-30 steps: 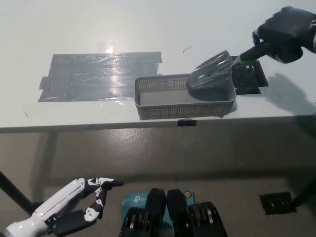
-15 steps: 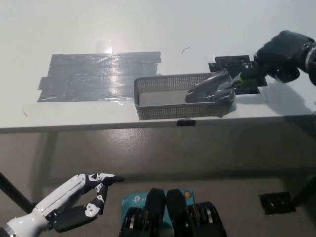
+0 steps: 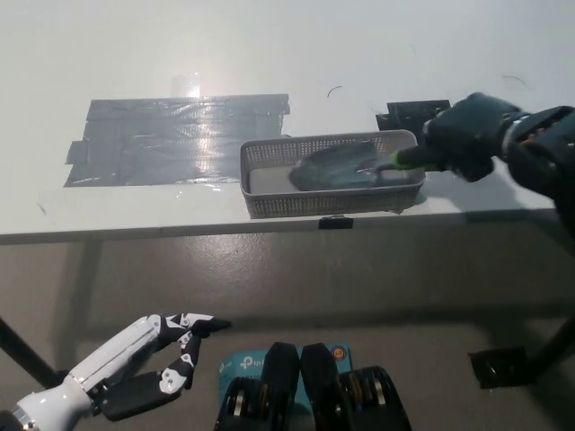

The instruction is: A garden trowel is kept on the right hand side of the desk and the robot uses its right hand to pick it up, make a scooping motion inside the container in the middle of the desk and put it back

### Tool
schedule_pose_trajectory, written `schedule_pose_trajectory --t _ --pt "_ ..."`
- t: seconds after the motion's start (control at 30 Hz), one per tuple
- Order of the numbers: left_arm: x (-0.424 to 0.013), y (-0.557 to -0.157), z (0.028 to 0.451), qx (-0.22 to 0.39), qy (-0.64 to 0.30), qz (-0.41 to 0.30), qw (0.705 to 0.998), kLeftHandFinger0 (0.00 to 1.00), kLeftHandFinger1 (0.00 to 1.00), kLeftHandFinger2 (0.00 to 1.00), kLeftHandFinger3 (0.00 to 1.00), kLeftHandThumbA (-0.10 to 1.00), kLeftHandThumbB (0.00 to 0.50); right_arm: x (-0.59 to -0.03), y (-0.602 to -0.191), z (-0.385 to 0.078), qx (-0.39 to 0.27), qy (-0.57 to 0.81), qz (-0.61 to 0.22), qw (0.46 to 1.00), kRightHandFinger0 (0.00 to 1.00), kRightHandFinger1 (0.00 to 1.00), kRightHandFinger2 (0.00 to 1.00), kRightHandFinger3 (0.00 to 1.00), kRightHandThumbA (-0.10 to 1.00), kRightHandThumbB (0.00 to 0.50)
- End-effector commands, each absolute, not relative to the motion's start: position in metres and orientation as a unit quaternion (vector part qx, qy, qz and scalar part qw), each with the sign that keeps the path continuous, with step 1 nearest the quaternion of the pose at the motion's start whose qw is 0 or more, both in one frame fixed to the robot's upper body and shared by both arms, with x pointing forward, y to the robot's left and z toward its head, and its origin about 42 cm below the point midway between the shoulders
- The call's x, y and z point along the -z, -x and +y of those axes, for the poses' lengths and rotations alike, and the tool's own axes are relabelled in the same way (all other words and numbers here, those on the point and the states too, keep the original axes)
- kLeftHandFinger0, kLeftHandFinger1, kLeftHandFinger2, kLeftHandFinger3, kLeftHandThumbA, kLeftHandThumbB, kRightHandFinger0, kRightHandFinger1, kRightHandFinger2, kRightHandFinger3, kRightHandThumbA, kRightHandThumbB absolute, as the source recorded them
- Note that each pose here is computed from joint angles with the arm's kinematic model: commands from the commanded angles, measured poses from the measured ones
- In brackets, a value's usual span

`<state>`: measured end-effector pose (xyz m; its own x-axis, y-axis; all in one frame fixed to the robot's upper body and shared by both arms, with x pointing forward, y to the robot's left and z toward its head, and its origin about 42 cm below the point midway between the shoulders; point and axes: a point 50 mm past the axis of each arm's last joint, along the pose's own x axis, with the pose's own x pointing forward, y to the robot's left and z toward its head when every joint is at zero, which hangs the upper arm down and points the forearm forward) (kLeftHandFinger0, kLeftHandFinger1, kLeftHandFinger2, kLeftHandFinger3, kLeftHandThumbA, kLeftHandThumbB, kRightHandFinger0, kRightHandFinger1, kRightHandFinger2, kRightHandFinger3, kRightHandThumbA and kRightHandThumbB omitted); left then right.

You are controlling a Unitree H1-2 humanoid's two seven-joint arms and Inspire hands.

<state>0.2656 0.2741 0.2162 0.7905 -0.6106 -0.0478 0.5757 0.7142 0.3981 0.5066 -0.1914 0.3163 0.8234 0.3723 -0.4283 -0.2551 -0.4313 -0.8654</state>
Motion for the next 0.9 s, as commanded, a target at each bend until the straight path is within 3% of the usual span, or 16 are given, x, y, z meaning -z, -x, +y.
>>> schedule_pose_trajectory --t 0.0,0.07,0.17,0.33,0.37,0.43,0.53,0.57,0.6,0.63,0.67,0.7,0.73,0.77,0.8,0.87 --pt "-0.228 -0.265 0.274 0.336 -0.217 -0.064 0.914 0.94 0.89 0.82 0.91 1.00 0.486 -0.357 -0.515 -0.173 -0.252 0.801 -0.077 0.537 0.00 0.18 0.51 0.48 -0.10 0.000" --pt "-0.228 -0.265 0.274 0.336 -0.217 -0.060 0.915 0.95 0.89 0.81 0.91 1.00 0.500 -0.363 -0.518 -0.160 -0.246 0.801 -0.083 0.540 0.00 0.15 0.50 0.56 -0.10 0.000" --pt "-0.227 -0.266 0.272 0.338 -0.217 -0.059 0.914 0.96 0.89 0.81 0.92 1.00 0.475 -0.367 -0.523 -0.150 -0.241 0.803 -0.097 0.536 0.00 0.08 0.41 0.52 -0.10 0.000" --pt "-0.226 -0.266 0.271 0.339 -0.216 -0.062 0.914 0.94 0.88 0.81 0.93 1.00 0.479 -0.367 -0.526 -0.146 -0.239 0.802 -0.109 0.537 0.00 0.07 0.41 0.47 -0.10 0.000" --pt "-0.225 -0.265 0.272 0.340 -0.218 -0.058 0.913 0.95 0.89 0.82 0.92 1.00 0.475 -0.367 -0.527 -0.146 -0.242 0.788 -0.108 0.555 0.00 0.03 0.39 0.33 -0.10 0.000" --pt "-0.225 -0.264 0.272 0.340 -0.219 -0.059 0.913 0.96 0.89 0.81 0.92 1.00 0.468 -0.369 -0.528 -0.151 -0.241 0.770 -0.097 0.583 0.00 0.07 0.46 0.30 -0.10 0.005" --pt "-0.224 -0.263 0.273 0.340 -0.218 -0.057 0.913 0.95 0.89 0.81 0.91 1.00 0.496 -0.374 -0.527 -0.165 -0.238 0.733 -0.081 0.632 0.02 0.27 0.56 0.65 -0.10 0.068" --pt "-0.223 -0.263 0.274 0.340 -0.217 -0.058 0.913 0.94 0.89 0.81 0.91 1.00 0.492 -0.377 -0.526 -0.171 -0.234 0.729 -0.081 0.638 0.01 0.29 0.50 0.64 -0.10 0.088" --pt "-0.222 -0.261 0.275 0.338 -0.215 -0.059 0.915 0.93 0.88 0.80 0.91 1.00 0.482 -0.380 -0.526 -0.173 -0.230 0.721 -0.079 0.648 0.00 0.23 0.41 0.61 -0.10 0.098" --pt "-0.222 -0.261 0.275 0.337 -0.215 -0.059 0.915 0.92 0.88 0.80 0.91 1.00 0.481 -0.381 -0.527 -0.173 -0.230 0.720 -0.079 0.650 0.00 0.23 0.40 0.61 -0.10 0.100" --pt "-0.222 -0.261 0.276 0.334 -0.218 -0.056 0.915 0.92 0.88 0.81 0.91 1.00 0.481 -0.391 -0.528 -0.187 -0.234 0.707 -0.082 0.663 0.21 0.47 0.61 0.75 -0.10 0.101" --pt "-0.221 -0.260 0.278 0.332 -0.216 -0.058 0.916 0.92 0.88 0.81 0.91 1.00 0.475 -0.396 -0.529 -0.188 -0.235 0.698 -0.090 0.670 0.08 0.31 0.38 0.58 -0.10 0.024" --pt "-0.220 -0.259 0.279 0.331 -0.215 -0.057 0.917 0.92 0.88 0.80 0.91 1.00 0.473 -0.398 -0.529 -0.187 -0.237 0.694 -0.093 0.673 0.00 0.25 0.36 0.52 -0.10 0.026" --pt "-0.219 -0.259 0.280 0.330 -0.215 -0.054 0.917 0.93 0.88 0.81 0.90 1.00 0.483 -0.415 -0.529 -0.200 -0.234 0.653 -0.097 0.714 0.00 0.07 0.27 0.16 -0.10 0.059" --pt "-0.217 -0.257 0.280 0.329 -0.214 -0.050 0.918 0.93 0.88 0.81 0.91 1.00 0.493 -0.422 -0.528 -0.204 -0.228 0.635 -0.088 0.733 0.00 0.12 0.40 0.08 -0.10 0.077" --pt "-0.214 -0.255 0.281 0.328 -0.212 -0.042 0.920 0.94 0.89 0.83 0.91 1.00 0.490 -0.431 -0.528 -0.212 -0.237 0.582 -0.107 0.770 0.00 0.15 0.38 0.07 -0.10 0.201"
